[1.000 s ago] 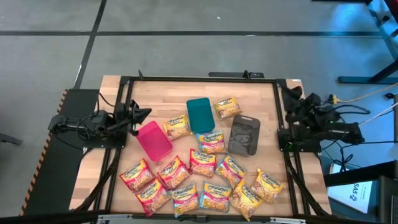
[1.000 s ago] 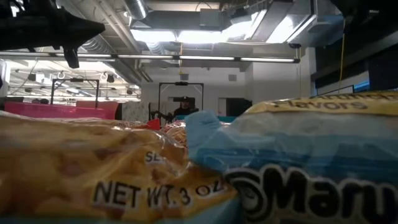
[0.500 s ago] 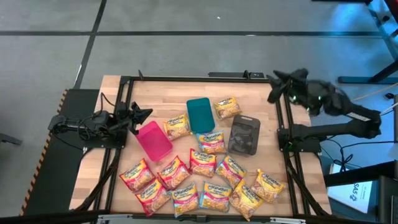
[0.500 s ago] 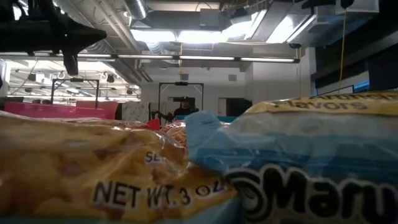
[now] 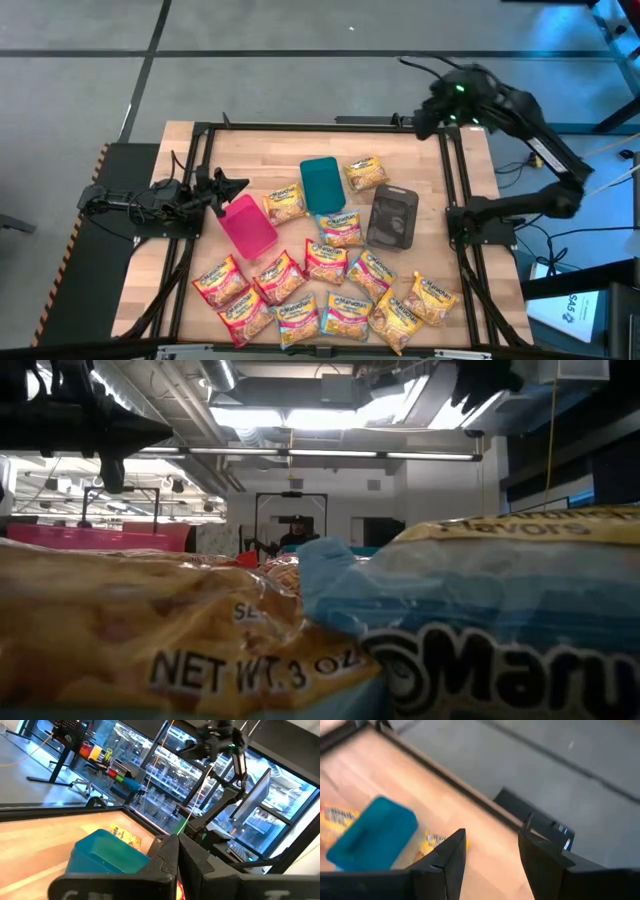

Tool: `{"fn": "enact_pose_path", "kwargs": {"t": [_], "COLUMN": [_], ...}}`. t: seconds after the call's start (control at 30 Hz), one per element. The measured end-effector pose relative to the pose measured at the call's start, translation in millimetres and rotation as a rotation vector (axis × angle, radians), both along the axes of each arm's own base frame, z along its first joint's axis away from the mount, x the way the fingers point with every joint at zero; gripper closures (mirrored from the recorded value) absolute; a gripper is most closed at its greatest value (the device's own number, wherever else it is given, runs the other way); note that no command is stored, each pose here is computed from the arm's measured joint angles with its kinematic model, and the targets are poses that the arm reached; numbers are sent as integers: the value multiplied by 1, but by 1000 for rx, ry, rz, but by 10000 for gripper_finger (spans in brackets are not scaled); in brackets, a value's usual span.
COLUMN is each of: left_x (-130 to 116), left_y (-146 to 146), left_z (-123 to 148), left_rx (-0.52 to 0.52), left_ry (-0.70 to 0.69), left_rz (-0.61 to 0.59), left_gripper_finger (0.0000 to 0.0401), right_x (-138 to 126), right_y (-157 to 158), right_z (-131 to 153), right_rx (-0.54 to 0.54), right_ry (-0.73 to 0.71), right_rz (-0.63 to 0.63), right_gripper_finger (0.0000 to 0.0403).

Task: Sort Maruchan noodles
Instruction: Put the yellow noodle pack into the black bin

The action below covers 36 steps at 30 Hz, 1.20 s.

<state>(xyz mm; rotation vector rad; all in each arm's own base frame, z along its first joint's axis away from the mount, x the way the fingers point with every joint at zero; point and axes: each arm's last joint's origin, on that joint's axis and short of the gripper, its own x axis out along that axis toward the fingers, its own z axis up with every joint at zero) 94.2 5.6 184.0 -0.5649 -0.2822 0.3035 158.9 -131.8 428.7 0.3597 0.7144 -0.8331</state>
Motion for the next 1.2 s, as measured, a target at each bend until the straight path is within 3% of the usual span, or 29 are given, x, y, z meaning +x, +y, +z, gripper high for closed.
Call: {"fn": "enact_pose_path", "kwargs": {"t": [0.33, 0.7, 0.9, 1.2], "left_x": [0, 1, 0, 0], "left_y": [-1, -1, -1, -1], "left_z": [0, 0, 0, 0], "left_rx": [2, -14, -14, -15], "left_ry": [-3, -9, -10, -10], "left_rz": [-39, -57, -57, -57], "left_gripper_finger": [399, 399, 399, 399], "right_x": [38, 44, 32, 25], "right_y": [-62, -117, -129, -127], "right_z": [-52, -110, -147, -199], "right_rx": [213, 411, 559, 660], "right_ry": [127, 205, 192, 92], "right_rz": [3, 44, 76, 124], "right_gripper_finger": [224, 224, 224, 224]}}
